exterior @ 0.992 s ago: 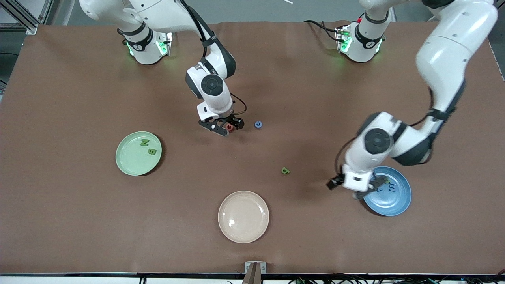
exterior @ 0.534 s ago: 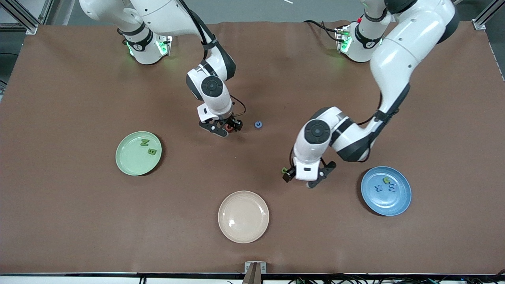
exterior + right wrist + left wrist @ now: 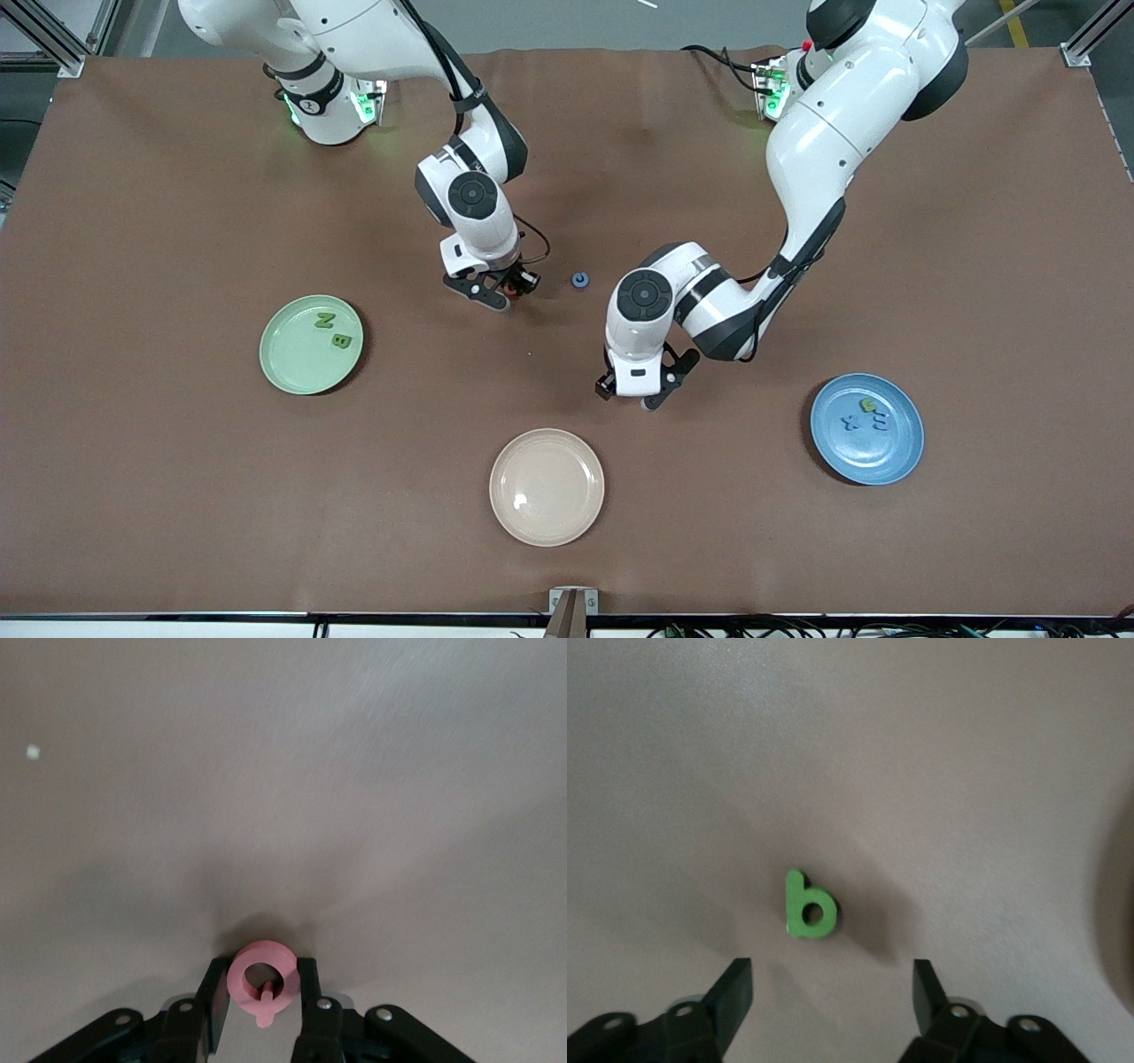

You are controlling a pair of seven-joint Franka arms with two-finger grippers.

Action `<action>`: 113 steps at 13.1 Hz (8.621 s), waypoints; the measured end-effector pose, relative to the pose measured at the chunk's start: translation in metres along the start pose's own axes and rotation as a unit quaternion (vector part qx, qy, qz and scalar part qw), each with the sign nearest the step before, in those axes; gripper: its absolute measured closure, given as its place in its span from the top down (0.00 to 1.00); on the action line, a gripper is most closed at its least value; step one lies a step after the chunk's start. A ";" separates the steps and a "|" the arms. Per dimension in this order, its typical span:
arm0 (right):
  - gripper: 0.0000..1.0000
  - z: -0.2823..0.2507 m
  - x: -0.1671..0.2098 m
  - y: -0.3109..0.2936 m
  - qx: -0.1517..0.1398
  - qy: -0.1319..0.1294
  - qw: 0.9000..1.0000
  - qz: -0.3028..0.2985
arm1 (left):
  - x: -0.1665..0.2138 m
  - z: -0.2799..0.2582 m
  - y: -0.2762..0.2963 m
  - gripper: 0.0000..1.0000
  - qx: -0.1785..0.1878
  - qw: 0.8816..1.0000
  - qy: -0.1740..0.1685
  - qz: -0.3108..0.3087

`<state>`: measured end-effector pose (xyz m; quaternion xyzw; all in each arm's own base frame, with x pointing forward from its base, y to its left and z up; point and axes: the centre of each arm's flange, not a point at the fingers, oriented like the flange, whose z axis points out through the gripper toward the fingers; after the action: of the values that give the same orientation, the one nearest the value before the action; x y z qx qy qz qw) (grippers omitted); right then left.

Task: Sort upper and lower case letters into plates

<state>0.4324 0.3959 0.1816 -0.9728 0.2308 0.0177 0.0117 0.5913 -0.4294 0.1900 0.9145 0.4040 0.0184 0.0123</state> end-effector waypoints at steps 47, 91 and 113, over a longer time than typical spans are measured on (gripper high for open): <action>1.00 -0.039 -0.064 -0.037 0.032 -0.008 0.996 0.088 | 0.378 -0.356 -0.227 1.00 0.049 0.949 0.045 0.308; 0.35 -0.102 0.287 0.230 -0.026 -0.037 0.993 -0.113 | 0.311 -0.439 -0.314 1.00 -0.013 0.940 0.005 0.342; 0.73 -0.042 0.309 0.250 0.003 -0.074 0.987 -0.140 | 0.321 -0.434 -0.311 1.00 0.002 0.939 0.016 0.343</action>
<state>0.5970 0.0330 0.2078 -0.9914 0.0912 0.0875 0.0342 0.5588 0.0200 0.6200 0.9972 0.0663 0.0353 -0.0030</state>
